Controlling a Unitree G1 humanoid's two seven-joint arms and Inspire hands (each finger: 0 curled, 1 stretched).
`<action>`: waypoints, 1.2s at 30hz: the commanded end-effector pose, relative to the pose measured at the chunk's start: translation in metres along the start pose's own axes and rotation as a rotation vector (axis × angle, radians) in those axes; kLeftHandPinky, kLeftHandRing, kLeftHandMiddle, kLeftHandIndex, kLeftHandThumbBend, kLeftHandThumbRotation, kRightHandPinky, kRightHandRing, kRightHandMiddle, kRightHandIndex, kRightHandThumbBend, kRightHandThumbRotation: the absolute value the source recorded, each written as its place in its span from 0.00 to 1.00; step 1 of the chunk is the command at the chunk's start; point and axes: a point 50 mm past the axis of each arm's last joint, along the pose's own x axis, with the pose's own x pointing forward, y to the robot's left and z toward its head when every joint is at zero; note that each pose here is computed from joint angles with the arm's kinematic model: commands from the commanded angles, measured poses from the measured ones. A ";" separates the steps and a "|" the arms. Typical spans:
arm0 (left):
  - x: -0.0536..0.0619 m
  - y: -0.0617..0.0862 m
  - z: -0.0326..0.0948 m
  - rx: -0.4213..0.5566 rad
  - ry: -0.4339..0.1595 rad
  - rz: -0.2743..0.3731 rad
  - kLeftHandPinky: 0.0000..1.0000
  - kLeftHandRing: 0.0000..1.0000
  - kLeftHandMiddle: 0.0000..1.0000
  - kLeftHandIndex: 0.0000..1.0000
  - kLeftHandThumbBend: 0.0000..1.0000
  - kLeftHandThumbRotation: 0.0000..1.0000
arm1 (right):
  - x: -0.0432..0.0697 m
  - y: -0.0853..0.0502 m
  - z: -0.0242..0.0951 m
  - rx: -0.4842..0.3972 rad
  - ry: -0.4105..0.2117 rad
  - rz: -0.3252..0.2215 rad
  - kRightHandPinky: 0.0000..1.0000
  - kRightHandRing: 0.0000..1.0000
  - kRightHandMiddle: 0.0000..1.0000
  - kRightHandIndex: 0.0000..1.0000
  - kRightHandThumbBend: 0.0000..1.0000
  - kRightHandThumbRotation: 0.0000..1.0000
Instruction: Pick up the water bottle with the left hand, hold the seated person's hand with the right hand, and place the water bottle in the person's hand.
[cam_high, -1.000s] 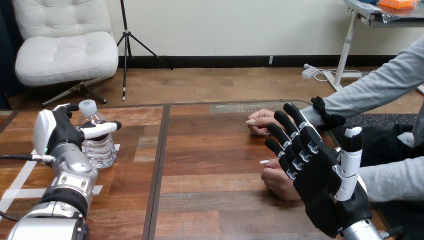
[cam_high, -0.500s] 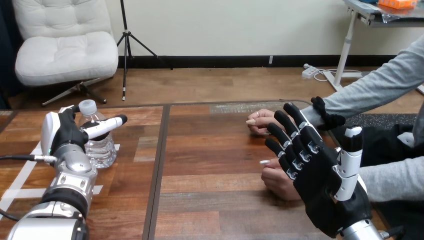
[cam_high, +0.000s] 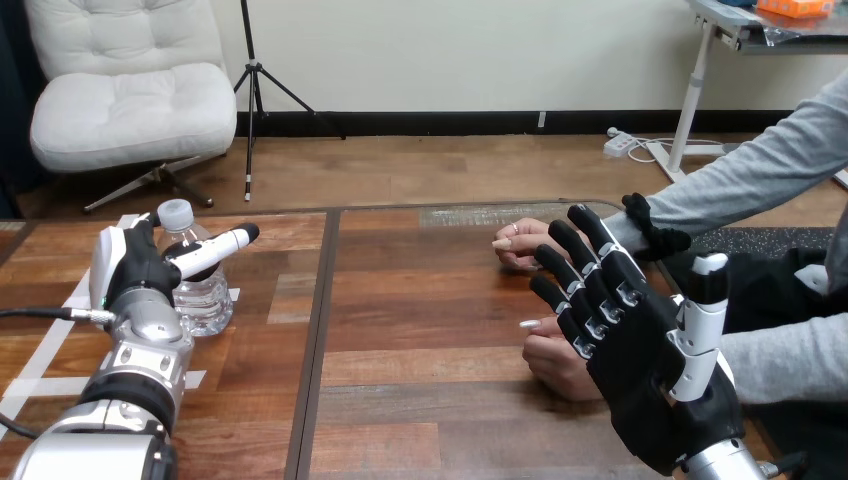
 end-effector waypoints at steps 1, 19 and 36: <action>0.006 0.015 0.040 -0.021 -0.093 0.029 0.94 0.95 0.95 0.92 1.00 0.39 | 0.012 0.009 0.023 -0.030 -0.113 0.068 1.00 1.00 1.00 1.00 0.98 1.00; 0.005 0.015 0.043 -0.038 -0.104 0.081 0.85 0.90 0.90 0.87 0.92 0.24 | 0.013 0.009 0.024 -0.023 -0.126 0.070 1.00 1.00 1.00 1.00 0.99 1.00; 0.004 0.018 0.045 -0.138 -0.118 0.130 0.70 0.76 0.81 0.75 0.87 0.01 | 0.013 0.010 0.026 -0.015 -0.134 0.075 1.00 1.00 1.00 1.00 1.00 1.00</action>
